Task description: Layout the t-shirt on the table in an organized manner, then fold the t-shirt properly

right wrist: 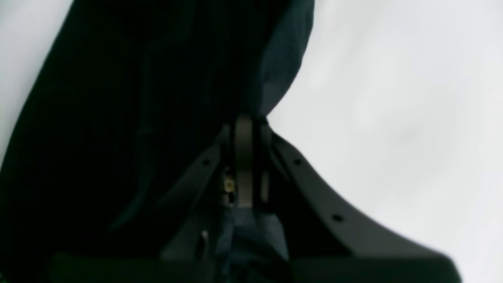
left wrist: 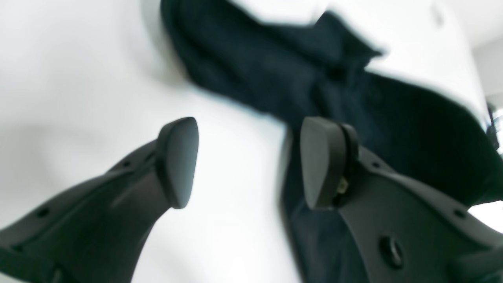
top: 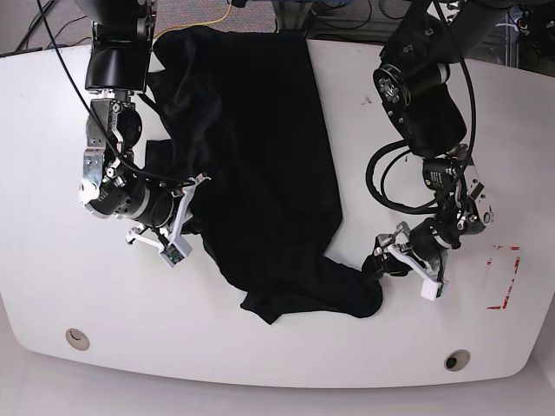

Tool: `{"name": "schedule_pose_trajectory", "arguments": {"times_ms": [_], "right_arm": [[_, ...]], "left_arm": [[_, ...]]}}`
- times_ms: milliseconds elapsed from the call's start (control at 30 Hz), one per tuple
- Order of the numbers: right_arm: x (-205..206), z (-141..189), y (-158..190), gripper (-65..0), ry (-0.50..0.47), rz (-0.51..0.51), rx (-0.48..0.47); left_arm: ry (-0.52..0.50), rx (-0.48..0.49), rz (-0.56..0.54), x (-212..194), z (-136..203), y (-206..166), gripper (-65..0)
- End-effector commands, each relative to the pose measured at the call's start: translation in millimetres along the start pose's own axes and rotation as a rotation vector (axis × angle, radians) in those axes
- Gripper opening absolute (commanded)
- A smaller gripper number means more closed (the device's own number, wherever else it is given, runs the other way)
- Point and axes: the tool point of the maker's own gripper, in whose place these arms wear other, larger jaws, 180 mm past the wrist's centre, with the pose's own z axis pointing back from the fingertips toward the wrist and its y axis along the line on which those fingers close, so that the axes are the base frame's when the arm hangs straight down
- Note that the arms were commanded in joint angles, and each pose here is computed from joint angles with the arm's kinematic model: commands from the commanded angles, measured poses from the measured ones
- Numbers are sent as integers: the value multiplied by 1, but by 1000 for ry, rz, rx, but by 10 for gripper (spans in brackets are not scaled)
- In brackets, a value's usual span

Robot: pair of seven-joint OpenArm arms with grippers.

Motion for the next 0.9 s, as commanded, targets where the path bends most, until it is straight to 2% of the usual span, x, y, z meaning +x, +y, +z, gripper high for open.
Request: {"name": "schedule_pose_trajectory", "arguments": {"times_ms": [0,133,267,333,533,633,767,867], "right_arm": [[20,7,-5,-647,-62,18,-10],[20,7,-5,-647,-63,18,-9],[21,7,-5,-647,-64,19,-10],[21,7,-5,-647,-63,20,-9],[21,7,-5,-645,-63,20,-9],[21,7,-5,-645,-63,20,-9],[21,7,-5,-645,-63,20,-9],[21,7,-5,-645,-63,20,-9]], "left_arm": [[-80,-40,3,27,-7,-9,-261],[-110,-47,65,34,-19,-7,-261],[-119,-48,35,36,-25,-11,-261],[-91,-17,22,27,-27,-7,-261],[-98,107,48,26,-11,26,-261],[-91,138,55,24,-7,36,-261],[-66,146,12,22,-5,38,-261],[14,129,-19,-7,-11,30,-261]]}}
